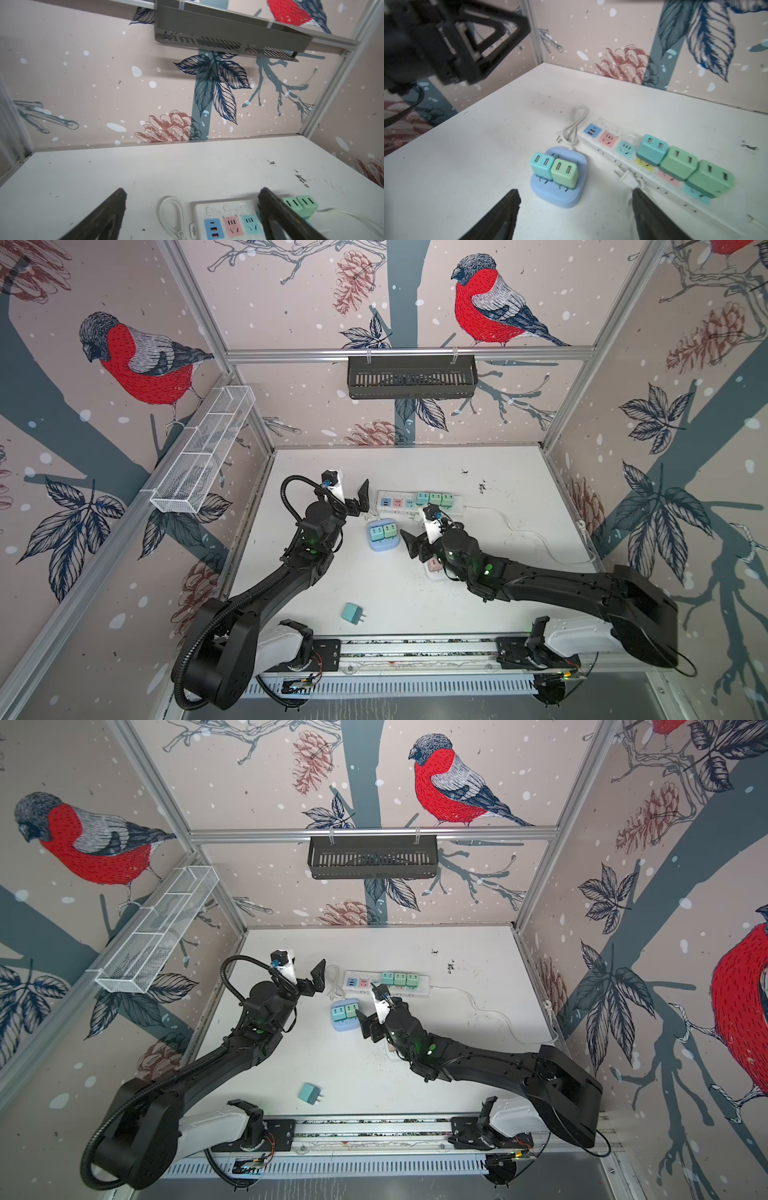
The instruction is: Insert the plug
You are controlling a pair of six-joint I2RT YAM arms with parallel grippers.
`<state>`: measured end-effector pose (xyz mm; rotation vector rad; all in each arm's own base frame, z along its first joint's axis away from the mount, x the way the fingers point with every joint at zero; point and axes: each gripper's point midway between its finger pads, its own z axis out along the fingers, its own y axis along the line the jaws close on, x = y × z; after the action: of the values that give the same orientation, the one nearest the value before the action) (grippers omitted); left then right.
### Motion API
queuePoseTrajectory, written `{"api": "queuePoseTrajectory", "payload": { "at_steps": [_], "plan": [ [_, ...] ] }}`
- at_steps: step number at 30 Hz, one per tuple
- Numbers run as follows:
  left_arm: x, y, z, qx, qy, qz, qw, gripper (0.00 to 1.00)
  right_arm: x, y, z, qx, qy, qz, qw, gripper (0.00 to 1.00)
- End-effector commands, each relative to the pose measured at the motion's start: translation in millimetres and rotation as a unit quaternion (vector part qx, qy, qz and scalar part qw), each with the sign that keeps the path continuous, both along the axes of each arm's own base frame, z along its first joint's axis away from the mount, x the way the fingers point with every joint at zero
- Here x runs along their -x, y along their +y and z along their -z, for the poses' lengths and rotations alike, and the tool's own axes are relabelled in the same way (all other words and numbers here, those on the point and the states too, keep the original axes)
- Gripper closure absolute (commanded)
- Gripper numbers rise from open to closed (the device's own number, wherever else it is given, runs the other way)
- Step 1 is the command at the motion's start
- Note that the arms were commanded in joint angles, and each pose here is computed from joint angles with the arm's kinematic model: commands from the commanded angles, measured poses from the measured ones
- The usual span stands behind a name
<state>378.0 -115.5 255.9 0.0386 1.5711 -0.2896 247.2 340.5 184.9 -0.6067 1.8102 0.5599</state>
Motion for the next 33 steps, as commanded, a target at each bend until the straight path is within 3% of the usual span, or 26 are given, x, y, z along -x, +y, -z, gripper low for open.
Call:
{"api": "queuePoseTrajectory", "payload": {
  "at_steps": [1, 9, 16, 25, 33],
  "plan": [
    [5.1, 33.9, 1.0, 0.038, -0.013, -0.084, 0.996, 0.02, 12.9, 19.4, 14.5, 0.008, 0.025, -0.014, 1.0, 0.18],
    [28.0, 83.3, 21.1, 0.018, -0.011, -0.188, 0.982, 0.02, 64.1, 86.6, 61.5, 0.082, 0.065, -0.097, 0.99, 0.23],
    [42.2, 114.1, 26.8, 0.064, -0.028, -0.241, 0.968, 0.02, 72.6, 104.0, 91.0, 0.106, 0.098, -0.114, 0.983, 0.23],
    [57.0, 140.9, 30.5, 0.111, -0.037, -0.277, 0.954, 0.02, 86.0, 119.0, 112.7, 0.127, 0.127, -0.153, 0.972, 0.23],
    [57.2, 141.4, 32.0, 0.109, -0.038, -0.278, 0.954, 0.02, 126.8, 124.5, 107.2, 0.139, 0.104, -0.221, 0.96, 0.26]
  ]
}}
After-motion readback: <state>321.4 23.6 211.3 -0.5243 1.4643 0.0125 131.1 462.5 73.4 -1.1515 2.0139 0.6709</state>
